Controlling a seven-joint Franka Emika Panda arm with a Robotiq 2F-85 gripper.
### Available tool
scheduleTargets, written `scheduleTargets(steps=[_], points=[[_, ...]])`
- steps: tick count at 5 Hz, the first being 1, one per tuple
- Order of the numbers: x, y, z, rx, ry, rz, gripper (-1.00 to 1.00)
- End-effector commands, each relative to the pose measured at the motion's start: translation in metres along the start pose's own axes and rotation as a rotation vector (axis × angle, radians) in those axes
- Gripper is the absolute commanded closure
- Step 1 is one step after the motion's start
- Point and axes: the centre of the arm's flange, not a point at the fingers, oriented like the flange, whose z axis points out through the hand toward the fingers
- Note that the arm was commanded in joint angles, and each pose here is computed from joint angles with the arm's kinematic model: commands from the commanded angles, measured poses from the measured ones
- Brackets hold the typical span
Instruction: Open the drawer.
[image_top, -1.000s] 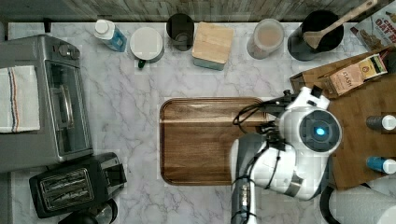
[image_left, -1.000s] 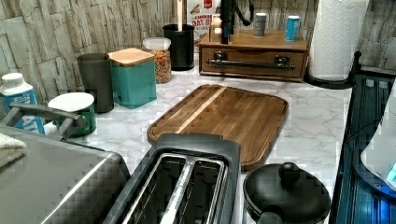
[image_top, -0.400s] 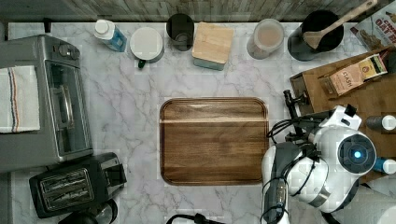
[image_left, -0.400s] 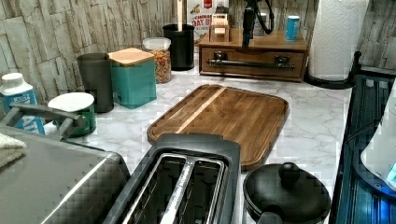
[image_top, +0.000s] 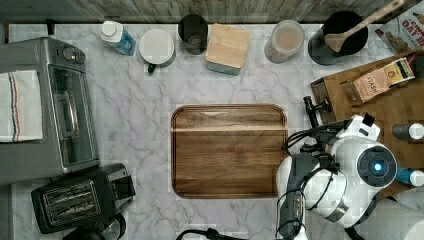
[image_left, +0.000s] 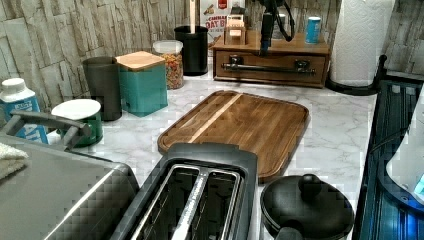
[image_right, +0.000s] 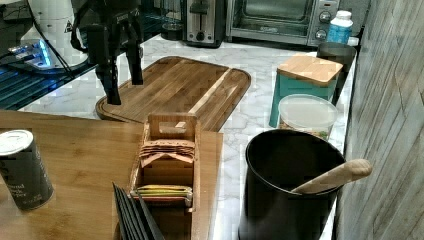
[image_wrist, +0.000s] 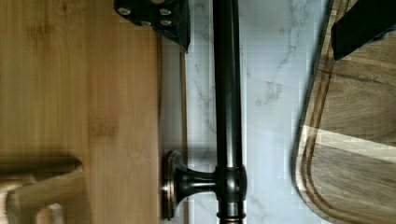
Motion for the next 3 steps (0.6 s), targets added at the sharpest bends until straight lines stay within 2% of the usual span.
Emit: scheduleTargets(steps=[1, 2, 3], points=[[0.014, -0.005, 0.040, -0.050, 0.038, -0.099, -1.00], [0.008, -0.005, 0.062, 0.003, 0.056, -0.083, -1.00], [0.005, -0.017, 0.066, 0.019, 0.058, -0.053, -1.00]])
